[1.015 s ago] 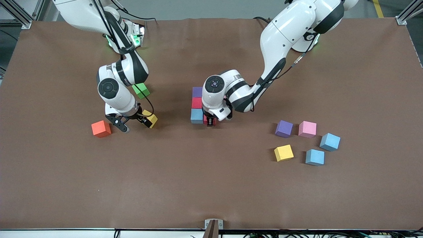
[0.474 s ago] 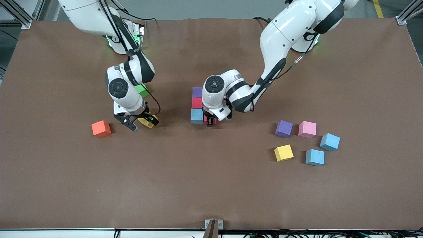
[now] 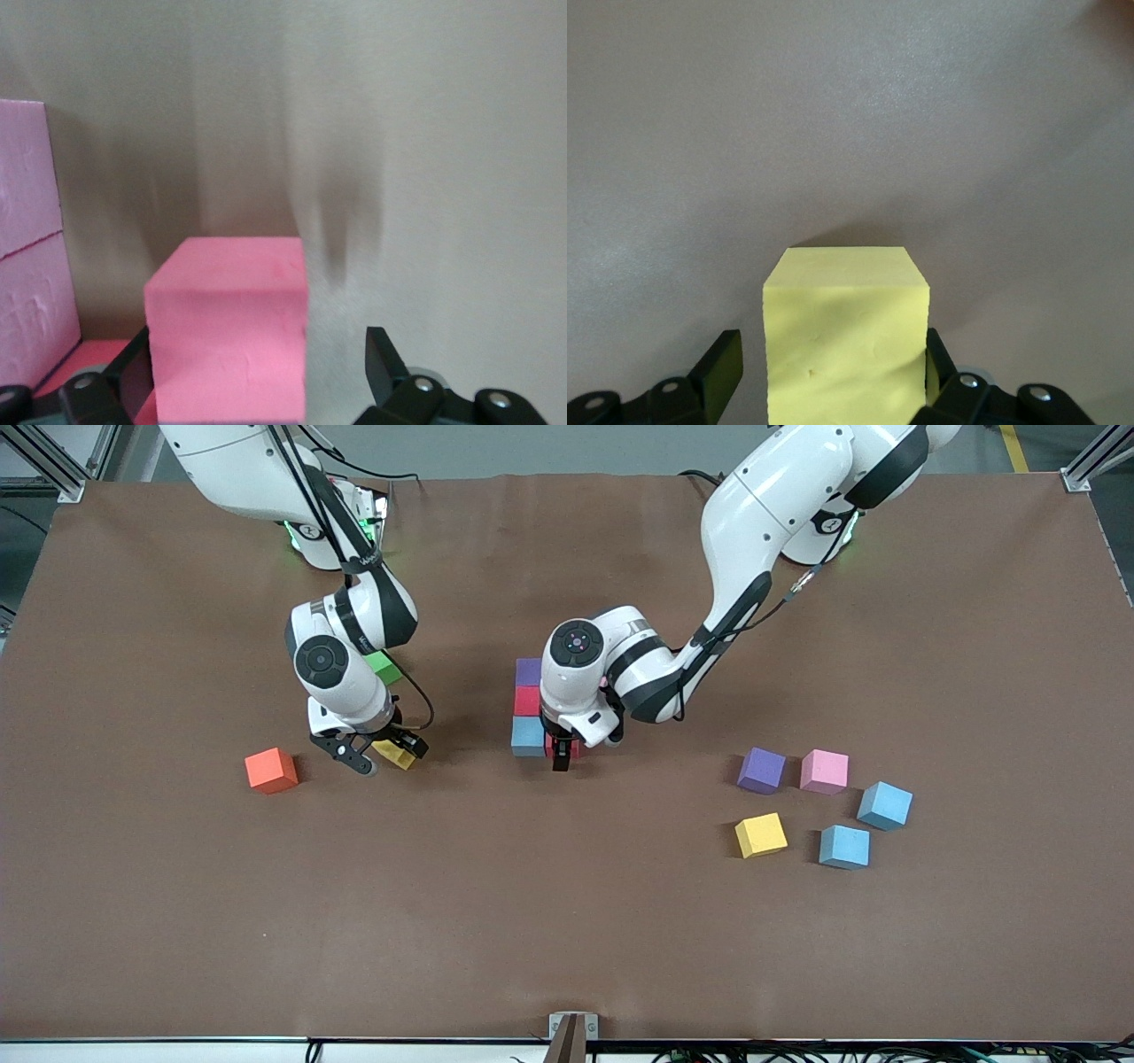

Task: Arrange 11 blocks into digit 3
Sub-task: 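Open the left gripper off the pink block while the right gripper lifts yellow, then grasp the other yellow block with the left gripper while the right gripper carries yellow, then carry both yellow blocks toward the block row with both grippers, then lower the yellow blocks into the row beside the red blocks with both grippers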

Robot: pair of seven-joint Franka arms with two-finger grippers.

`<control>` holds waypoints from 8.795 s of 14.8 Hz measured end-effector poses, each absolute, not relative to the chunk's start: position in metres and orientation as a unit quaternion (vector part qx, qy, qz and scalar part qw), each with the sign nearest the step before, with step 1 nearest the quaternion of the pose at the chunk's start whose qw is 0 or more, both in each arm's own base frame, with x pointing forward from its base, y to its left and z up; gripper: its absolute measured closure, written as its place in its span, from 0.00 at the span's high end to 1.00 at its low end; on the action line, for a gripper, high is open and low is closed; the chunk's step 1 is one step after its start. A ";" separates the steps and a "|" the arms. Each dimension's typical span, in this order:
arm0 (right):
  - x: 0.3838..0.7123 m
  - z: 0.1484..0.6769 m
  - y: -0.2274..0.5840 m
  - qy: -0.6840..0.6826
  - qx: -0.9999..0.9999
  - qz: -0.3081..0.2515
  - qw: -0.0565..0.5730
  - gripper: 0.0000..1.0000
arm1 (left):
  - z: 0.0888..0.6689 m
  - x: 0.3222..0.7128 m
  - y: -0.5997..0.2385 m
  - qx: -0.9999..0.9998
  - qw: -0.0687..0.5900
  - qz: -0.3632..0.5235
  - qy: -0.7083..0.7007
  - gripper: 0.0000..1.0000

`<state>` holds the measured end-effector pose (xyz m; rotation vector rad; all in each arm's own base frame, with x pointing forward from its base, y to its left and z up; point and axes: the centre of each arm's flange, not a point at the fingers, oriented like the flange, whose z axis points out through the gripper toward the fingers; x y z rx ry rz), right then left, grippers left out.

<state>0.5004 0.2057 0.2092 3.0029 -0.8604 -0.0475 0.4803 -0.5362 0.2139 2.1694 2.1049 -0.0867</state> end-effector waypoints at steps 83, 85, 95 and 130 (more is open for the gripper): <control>0.565 0.217 0.449 -0.013 1.000 -0.021 0.012 0.56 | 0.201 0.523 -0.447 0.680 -0.010 -0.026 0.732 0.60; 0.565 0.217 0.449 -0.017 1.000 -0.021 0.012 0.56 | 0.201 0.512 -0.458 0.682 -0.011 -0.025 0.731 0.60; 0.560 0.217 0.455 -0.023 0.999 -0.021 0.012 0.56 | 0.200 0.492 -0.477 0.690 -0.010 -0.025 0.723 0.60; 0.560 0.217 0.453 -0.023 0.999 -0.023 0.017 0.56 | 0.200 0.475 -0.485 0.709 0.006 -0.016 0.705 0.60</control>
